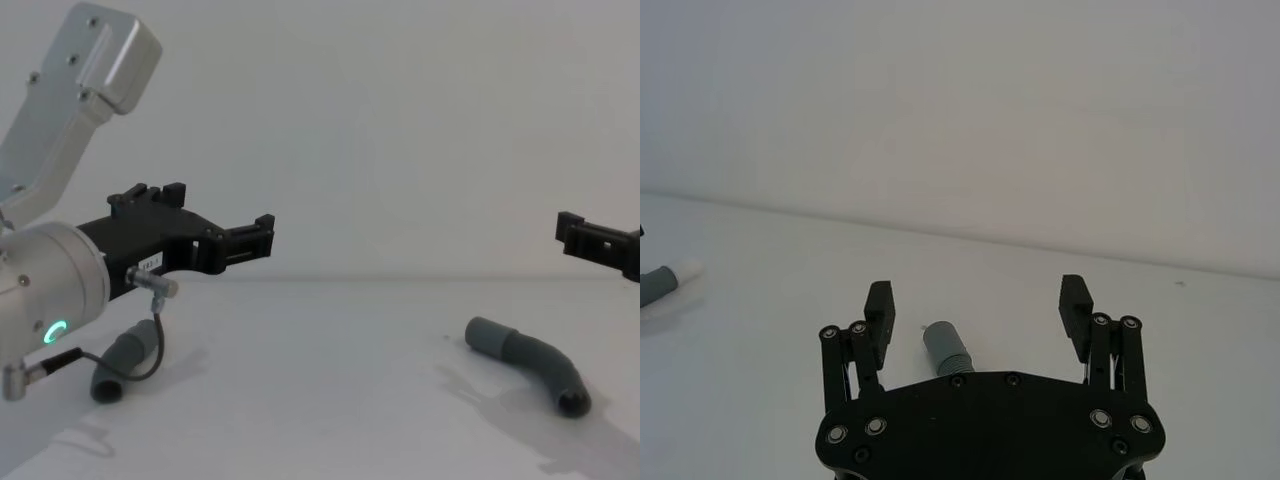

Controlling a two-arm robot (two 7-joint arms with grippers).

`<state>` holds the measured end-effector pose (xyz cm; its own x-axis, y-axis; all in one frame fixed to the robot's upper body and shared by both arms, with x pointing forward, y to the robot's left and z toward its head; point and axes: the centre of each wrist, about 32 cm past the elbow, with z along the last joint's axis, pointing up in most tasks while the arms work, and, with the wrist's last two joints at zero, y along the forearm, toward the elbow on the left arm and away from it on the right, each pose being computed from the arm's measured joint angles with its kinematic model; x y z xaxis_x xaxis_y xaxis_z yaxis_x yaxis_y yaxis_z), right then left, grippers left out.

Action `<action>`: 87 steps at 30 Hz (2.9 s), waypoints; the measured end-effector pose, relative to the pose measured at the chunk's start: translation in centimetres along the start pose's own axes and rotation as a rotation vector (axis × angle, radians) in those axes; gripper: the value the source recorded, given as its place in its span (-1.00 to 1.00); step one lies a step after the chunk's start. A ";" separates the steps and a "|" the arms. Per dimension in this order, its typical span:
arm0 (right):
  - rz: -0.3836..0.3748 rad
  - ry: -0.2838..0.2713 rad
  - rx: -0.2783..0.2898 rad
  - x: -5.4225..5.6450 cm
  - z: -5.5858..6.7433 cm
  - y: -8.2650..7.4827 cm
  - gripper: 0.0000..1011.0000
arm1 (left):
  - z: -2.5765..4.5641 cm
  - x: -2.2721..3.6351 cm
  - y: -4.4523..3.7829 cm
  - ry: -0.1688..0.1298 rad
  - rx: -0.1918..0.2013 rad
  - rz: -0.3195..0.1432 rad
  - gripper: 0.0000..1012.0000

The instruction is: Use both hands to pick up one end of the pipe from the table, align the ends, and insert them.

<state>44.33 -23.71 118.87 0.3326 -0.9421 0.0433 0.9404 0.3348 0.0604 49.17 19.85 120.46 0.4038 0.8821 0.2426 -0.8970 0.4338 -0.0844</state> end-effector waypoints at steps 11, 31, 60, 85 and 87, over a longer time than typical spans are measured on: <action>0.000 0.000 0.000 0.0 0.0 0.0 0.98 | 0.70 -0.08 0.92 0.007 0.079 0.026 0.98; 0.000 0.000 0.000 0.0 0.0 0.0 0.98 | 2.20 0.54 3.19 0.064 0.306 0.133 0.98; 0.000 0.000 0.000 0.0 0.0 0.0 0.98 | 2.33 0.81 1.59 0.202 0.453 0.208 0.98; 0.000 0.000 0.000 0.0 0.0 0.0 0.98 | 1.35 0.65 0.03 0.265 0.451 0.239 0.98; 0.000 0.000 0.000 0.0 0.0 0.0 0.98 | 1.23 0.72 -0.08 0.267 0.449 0.244 0.98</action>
<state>44.33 -23.71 118.87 0.3326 -0.9421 0.0432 0.9404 0.3348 0.0604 49.30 20.23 121.82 0.1549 0.9879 0.0099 -0.9346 0.1432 0.3256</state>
